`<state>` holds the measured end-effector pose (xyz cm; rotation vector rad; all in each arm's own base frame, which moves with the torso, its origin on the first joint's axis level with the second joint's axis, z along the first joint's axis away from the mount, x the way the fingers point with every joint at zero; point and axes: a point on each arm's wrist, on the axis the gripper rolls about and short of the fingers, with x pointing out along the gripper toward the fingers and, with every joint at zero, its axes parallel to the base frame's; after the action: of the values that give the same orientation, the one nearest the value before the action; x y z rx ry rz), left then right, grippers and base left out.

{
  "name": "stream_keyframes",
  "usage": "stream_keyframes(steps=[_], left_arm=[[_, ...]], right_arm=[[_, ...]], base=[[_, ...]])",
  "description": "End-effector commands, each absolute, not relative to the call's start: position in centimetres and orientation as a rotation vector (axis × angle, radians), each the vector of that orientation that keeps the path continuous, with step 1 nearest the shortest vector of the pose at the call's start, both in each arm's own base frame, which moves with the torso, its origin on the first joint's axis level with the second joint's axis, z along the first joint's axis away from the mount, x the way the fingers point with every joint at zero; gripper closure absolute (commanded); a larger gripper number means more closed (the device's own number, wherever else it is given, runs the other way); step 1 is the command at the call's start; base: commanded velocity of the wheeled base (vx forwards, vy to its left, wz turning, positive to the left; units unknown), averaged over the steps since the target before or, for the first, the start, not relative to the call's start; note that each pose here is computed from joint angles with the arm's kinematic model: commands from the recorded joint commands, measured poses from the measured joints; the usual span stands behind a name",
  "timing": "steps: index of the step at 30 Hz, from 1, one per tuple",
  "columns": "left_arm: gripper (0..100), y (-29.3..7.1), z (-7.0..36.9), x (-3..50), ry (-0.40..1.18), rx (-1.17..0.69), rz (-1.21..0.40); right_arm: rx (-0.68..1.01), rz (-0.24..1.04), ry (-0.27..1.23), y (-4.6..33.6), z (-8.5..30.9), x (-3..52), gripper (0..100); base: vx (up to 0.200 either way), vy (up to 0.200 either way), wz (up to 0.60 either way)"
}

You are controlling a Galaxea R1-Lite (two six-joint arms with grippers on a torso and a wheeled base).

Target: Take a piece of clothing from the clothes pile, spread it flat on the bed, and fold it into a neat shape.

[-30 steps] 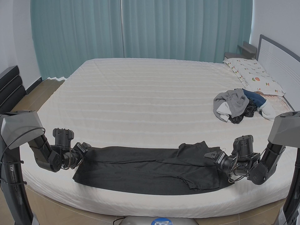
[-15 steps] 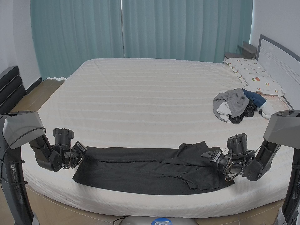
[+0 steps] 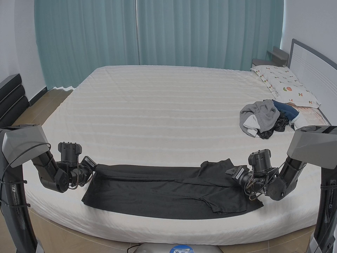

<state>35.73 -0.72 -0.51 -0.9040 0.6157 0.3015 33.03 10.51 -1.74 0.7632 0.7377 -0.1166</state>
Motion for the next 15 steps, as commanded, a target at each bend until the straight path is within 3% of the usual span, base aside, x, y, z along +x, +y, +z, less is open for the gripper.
stream_keyframes(steps=[1, 15], left_arm=[[100, -0.8, -0.4, 35.7, 0.613, -0.904, 0.300], [100, -0.8, 0.9, 37.2, 0.559, -0.896, 0.264]], right_arm=[[0.752, -0.144, 0.738, 10.6, -2.7, 33.4, 100], [0.810, -0.144, 0.591, 8.8, 0.8, 34.7, 100]], base=[[0.000, 0.000, 0.00], [0.000, 0.000, 0.00]])
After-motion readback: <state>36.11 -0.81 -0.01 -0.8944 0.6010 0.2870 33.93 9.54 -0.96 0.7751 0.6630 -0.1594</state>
